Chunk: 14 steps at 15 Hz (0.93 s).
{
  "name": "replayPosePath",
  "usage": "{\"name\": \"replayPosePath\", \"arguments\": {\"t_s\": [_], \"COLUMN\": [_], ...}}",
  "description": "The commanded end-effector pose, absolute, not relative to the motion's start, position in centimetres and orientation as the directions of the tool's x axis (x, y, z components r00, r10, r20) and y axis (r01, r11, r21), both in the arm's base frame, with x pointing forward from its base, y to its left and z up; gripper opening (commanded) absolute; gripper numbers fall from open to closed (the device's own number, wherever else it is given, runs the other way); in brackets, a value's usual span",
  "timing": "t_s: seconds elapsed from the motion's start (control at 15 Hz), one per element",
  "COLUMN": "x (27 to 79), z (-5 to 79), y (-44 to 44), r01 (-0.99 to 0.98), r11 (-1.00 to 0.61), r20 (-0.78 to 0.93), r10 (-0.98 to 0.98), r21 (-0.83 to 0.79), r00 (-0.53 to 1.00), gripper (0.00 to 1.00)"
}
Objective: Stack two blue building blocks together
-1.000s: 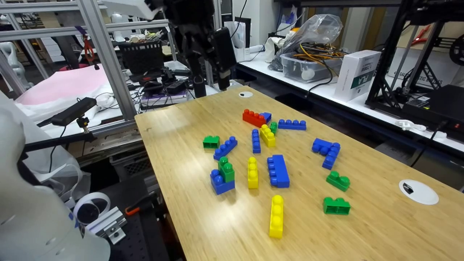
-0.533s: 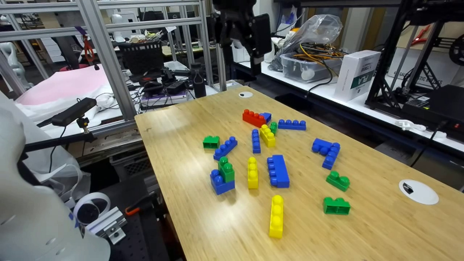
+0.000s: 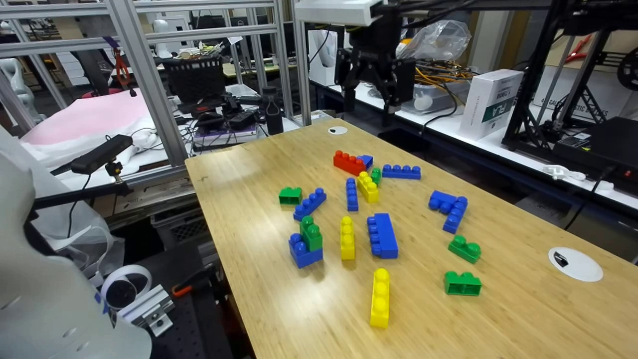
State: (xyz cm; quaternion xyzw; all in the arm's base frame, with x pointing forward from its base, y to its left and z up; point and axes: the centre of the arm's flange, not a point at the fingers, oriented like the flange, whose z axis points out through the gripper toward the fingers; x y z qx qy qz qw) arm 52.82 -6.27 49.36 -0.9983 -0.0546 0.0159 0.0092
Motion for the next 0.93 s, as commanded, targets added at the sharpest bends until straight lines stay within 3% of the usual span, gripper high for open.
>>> {"name": "replayPosePath", "arguments": {"t_s": [0.0, 0.87], "x": [55.6, 60.2], "z": [48.0, 37.1], "y": [-6.4, -1.1], "r01": [0.197, 0.56], "r11": [-0.98, -0.829], "r20": [-0.097, -0.214], "r10": [0.197, 0.549], "r21": [-0.011, -0.011], "r00": [0.976, 0.808], "gripper": [1.0, 1.0]}}
